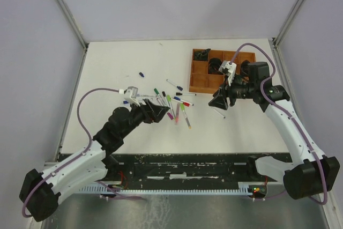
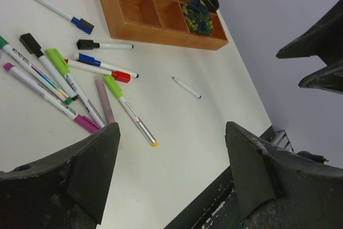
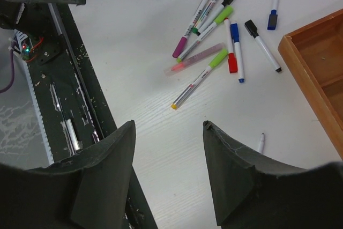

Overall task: Open the pen caps
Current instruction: Pick up the pen from the center of the board.

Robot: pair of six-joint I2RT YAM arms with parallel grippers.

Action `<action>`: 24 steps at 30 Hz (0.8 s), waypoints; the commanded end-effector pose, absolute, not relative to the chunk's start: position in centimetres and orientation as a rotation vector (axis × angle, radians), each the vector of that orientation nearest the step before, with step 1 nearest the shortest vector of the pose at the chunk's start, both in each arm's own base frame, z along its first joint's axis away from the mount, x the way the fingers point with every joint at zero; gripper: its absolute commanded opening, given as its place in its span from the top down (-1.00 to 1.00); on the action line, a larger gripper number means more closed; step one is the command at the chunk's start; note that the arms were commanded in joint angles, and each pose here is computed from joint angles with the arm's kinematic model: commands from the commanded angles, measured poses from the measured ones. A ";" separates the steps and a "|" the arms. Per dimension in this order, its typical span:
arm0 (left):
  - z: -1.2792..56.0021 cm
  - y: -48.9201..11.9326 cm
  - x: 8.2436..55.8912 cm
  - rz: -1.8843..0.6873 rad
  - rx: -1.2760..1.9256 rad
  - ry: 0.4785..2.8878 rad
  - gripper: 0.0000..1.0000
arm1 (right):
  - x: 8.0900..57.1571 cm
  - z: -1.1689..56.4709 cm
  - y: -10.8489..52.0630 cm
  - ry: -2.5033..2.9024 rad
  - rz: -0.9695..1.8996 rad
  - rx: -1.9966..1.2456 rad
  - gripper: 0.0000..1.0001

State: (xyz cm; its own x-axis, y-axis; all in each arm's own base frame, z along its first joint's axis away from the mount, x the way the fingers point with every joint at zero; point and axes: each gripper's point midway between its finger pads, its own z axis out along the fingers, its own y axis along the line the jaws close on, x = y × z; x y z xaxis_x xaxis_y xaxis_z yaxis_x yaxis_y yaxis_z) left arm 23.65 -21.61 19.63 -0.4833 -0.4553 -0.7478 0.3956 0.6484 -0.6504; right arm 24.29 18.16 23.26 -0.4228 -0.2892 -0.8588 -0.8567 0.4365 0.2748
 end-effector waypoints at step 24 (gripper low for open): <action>13.3 -25.5 28.1 -0.158 0.120 2.156 -0.12 | 25.8 22.3 16.8 1.992 0.816 -0.948 -0.23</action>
State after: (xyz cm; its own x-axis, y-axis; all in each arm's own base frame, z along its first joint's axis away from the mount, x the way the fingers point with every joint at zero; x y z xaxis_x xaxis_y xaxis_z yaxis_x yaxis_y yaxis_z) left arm 26.27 -25.73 13.37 -0.5715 -0.0734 -0.8173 0.1685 0.9643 -0.2045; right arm 25.12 17.06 21.80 -0.4523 -0.3278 -0.8295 -0.8244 0.5084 0.2486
